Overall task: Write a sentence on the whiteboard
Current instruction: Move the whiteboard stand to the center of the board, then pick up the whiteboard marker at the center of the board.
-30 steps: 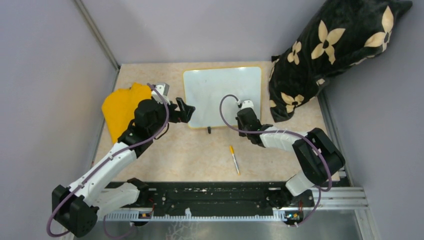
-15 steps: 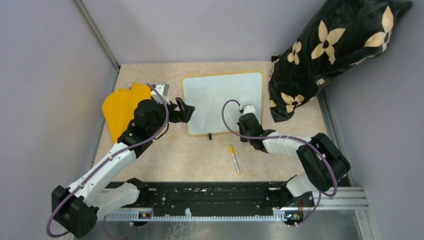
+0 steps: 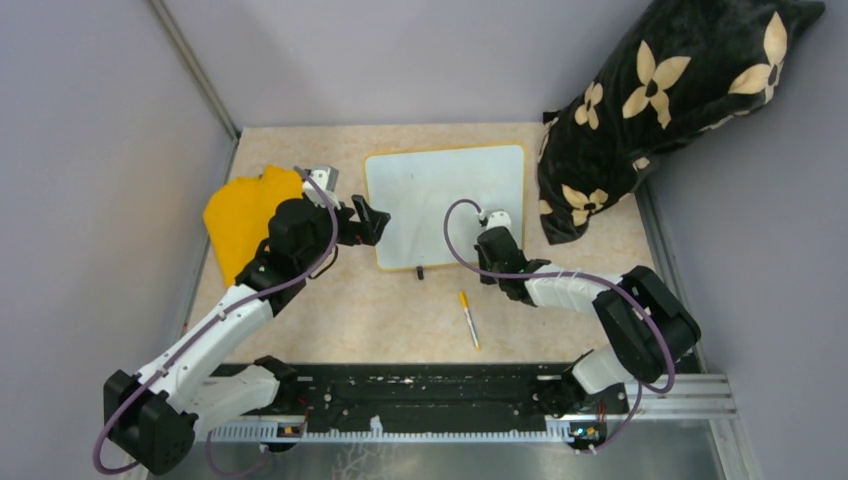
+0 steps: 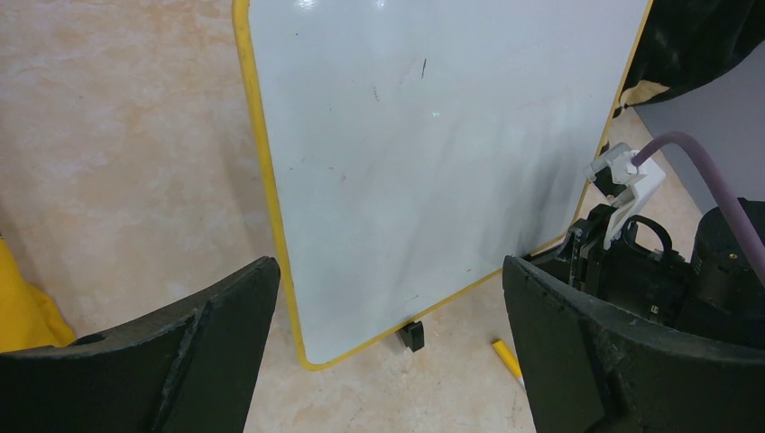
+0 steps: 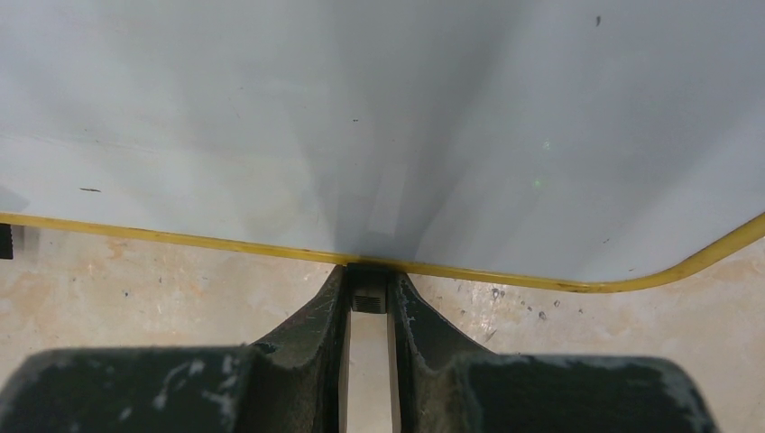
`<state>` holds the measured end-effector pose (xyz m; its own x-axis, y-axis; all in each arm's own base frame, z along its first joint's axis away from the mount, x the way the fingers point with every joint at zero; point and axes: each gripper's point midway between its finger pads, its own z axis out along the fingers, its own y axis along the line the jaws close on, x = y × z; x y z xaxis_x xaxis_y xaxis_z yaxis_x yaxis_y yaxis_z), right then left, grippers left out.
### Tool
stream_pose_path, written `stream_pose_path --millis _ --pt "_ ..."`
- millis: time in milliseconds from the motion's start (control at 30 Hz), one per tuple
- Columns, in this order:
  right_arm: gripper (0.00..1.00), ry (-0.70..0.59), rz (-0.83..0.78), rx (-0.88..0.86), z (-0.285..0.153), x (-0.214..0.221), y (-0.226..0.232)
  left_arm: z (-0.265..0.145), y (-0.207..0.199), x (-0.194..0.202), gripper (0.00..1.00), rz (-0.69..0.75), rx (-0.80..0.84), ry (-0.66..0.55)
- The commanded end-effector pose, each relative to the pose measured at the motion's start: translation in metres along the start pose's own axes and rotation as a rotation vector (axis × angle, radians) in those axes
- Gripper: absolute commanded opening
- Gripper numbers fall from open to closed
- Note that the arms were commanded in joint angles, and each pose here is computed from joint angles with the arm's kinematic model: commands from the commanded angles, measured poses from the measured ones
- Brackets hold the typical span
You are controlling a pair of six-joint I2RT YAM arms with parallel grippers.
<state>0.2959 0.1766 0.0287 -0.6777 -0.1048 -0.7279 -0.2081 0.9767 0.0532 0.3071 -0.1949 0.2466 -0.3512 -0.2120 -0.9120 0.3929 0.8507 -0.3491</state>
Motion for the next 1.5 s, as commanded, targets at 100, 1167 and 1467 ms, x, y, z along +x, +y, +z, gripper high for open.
stream_pose_path --millis 100,1167,1467 --pt "0.18 -0.019 0.026 -0.010 -0.006 -0.001 0.004 0.002 -0.003 -0.004 0.99 0.005 0.012 -0.019" --pt "0.61 -0.071 0.011 -0.227 -0.130 -0.011 0.044 -0.003 -0.001 -0.013 0.99 0.025 0.003 -0.059" --pt "0.55 0.076 0.023 -0.229 -0.103 0.033 0.060 -0.017 0.008 -0.023 0.99 -0.044 -0.039 -0.170"
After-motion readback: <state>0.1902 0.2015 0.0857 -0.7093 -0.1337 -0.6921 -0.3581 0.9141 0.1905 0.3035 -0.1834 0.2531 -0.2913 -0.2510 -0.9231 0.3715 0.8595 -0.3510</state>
